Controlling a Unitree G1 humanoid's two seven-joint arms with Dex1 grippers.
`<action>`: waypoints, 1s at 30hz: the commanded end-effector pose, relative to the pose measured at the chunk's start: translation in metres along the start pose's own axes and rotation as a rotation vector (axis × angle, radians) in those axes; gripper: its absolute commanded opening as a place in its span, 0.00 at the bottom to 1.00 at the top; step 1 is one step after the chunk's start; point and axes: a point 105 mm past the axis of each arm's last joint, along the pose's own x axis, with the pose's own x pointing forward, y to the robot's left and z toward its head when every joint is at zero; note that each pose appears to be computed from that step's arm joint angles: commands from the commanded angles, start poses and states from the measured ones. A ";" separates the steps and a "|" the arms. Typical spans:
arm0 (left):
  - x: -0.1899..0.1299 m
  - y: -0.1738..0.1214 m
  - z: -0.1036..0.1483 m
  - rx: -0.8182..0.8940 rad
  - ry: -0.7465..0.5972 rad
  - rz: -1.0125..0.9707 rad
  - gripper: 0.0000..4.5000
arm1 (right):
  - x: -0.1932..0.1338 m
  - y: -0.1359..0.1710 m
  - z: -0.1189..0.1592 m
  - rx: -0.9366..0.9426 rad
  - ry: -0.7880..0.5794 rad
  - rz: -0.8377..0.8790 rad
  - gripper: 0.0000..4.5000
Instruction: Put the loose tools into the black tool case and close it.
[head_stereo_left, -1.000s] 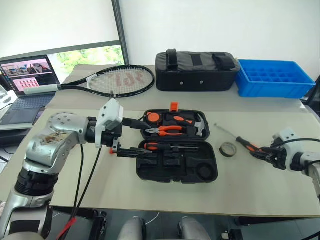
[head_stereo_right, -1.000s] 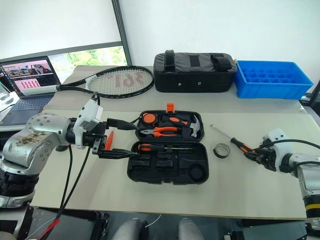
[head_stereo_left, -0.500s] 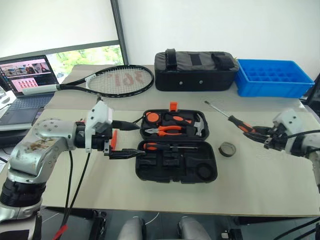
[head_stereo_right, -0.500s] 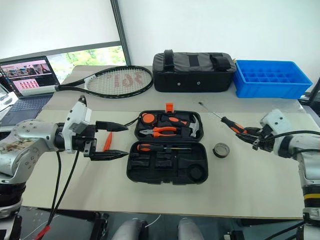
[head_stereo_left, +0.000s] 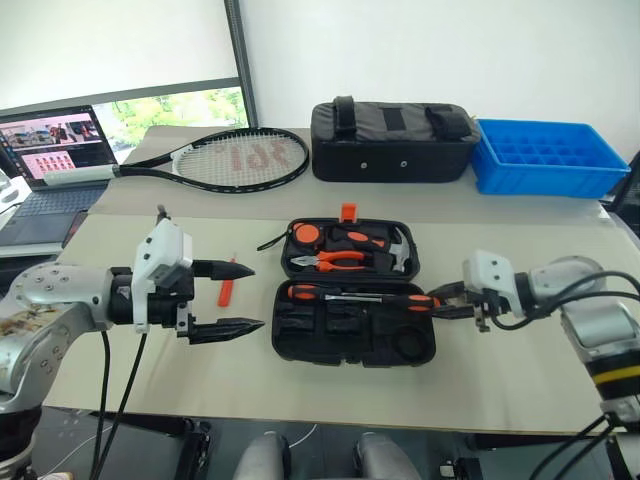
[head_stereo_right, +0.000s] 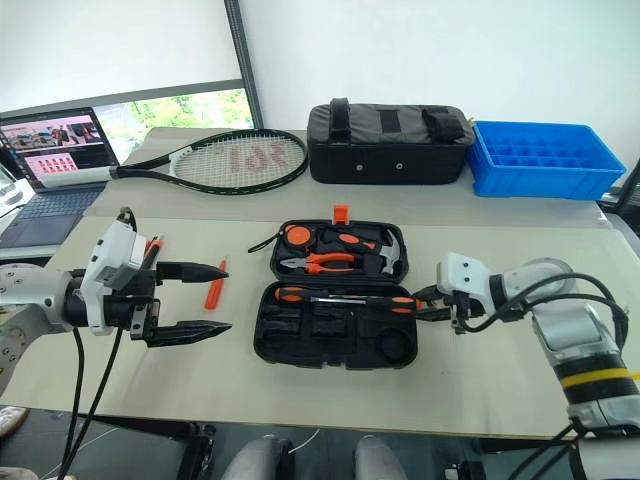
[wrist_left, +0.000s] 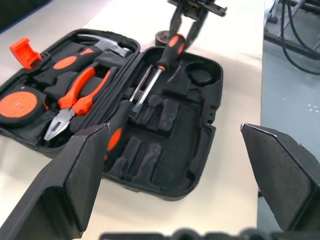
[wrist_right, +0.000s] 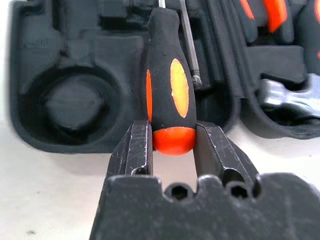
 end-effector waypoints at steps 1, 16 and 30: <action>-0.004 -0.004 0.009 0.038 -0.006 0.014 1.00 | 0.004 -0.006 0.010 -0.080 -0.017 0.027 0.19; -0.006 -0.002 0.006 0.041 0.011 0.017 1.00 | 0.003 -0.008 0.012 -0.104 -0.034 0.042 0.68; -0.002 0.001 0.003 0.053 0.013 -0.008 1.00 | 0.010 -0.002 0.047 0.174 -0.284 -0.002 0.67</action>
